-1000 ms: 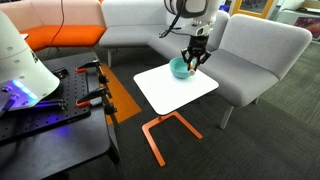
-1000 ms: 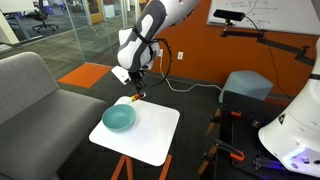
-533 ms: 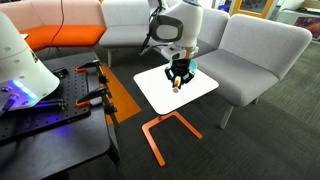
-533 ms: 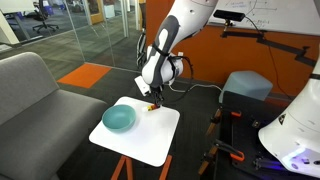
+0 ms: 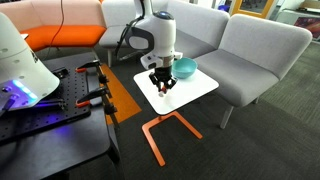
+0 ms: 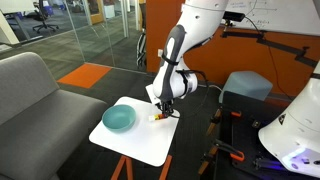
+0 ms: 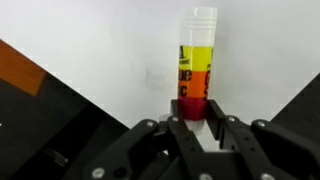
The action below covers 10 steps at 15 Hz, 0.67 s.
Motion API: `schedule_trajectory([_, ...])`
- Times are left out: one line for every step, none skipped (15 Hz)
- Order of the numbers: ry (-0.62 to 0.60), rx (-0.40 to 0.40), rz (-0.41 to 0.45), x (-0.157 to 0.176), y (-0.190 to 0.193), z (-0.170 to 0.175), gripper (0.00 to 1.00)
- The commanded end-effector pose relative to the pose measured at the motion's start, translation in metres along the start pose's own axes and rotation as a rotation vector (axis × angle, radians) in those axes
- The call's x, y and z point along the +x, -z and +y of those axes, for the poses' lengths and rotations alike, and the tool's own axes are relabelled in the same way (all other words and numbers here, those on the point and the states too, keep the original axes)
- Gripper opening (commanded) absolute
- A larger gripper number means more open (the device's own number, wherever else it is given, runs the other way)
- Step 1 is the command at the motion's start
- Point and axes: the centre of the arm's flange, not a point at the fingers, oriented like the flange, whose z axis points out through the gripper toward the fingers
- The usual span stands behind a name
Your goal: Remove the glue stick from the bowl
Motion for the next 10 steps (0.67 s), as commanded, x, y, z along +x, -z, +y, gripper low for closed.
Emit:
schedule_trajectory([-0.008,0.033,-0.045,0.014,0.002,0.012,0.08])
schedule_trajectory([-0.011,0.041,-0.047,0.015,0.002,0.015,0.08])
schedule_trajectory([-0.014,0.048,-0.054,0.016,0.002,0.015,0.08])
schedule_trajectory([-0.016,0.052,-0.054,0.017,0.003,0.016,0.08])
schedule_trajectory([-0.017,0.055,-0.053,0.019,0.004,0.016,0.08])
schedule_trajectory([-0.020,0.056,-0.043,0.021,0.005,0.015,0.08])
schedule_trajectory([-0.024,0.055,-0.038,0.024,0.004,0.015,0.56])
schedule_trajectory([-0.025,0.054,-0.033,0.026,0.003,0.015,0.58])
schedule_trajectory([-0.025,0.056,-0.025,0.027,0.004,0.016,0.64])
schedule_trajectory([-0.023,0.060,-0.023,0.028,0.006,0.017,0.73])
